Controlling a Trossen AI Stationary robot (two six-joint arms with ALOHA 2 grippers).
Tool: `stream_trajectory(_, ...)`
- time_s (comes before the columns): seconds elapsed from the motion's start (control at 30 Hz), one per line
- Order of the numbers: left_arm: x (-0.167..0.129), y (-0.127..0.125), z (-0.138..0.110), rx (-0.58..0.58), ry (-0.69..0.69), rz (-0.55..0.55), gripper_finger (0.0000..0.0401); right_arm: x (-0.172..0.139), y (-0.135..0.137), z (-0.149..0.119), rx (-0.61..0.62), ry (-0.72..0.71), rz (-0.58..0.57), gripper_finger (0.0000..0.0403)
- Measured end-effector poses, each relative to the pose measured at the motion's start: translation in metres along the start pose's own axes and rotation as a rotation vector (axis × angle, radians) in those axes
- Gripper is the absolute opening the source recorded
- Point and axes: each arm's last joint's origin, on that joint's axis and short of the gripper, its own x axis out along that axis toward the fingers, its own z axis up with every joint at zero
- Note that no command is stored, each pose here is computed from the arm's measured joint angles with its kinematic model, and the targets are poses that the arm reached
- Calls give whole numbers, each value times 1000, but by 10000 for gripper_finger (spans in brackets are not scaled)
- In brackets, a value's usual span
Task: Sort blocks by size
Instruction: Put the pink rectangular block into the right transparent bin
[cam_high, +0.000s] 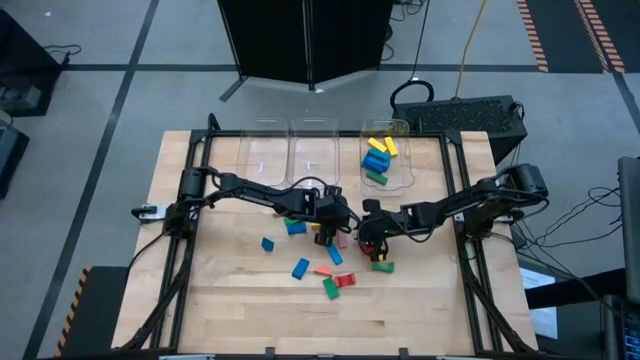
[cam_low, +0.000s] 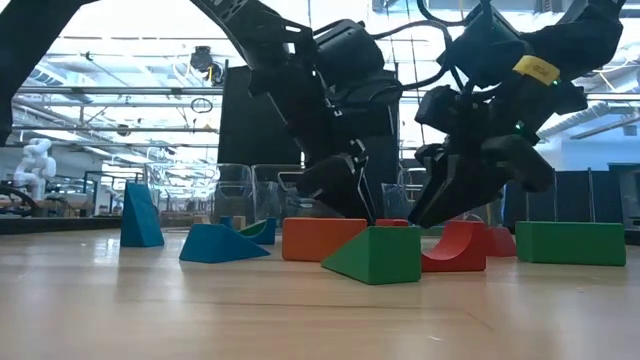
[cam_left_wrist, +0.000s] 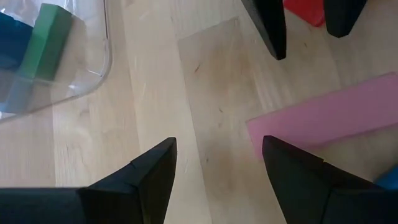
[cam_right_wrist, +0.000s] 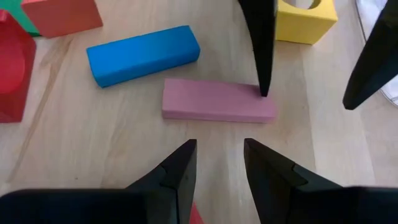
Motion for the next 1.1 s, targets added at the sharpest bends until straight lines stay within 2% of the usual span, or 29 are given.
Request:
stream_trajectory(0.37, -11, -4, 8, 20, 1, 16, 239, 12, 1, -4, 25, 1, -1, 120)
stream_trajectory(0.73, -7, -13, 1, 36, 45, 9, 239, 27, 12, -8, 10, -16, 16, 120)
stream_trajectory(0.93, 0, -11, 7, 12, -33, 31, 239, 25, 18, -8, -9, -16, 30, 120)
stream_trajectory(1.1, 17, -13, 10, 53, -117, 39, 239, 22, 25, -8, -32, -3, 50, 120)
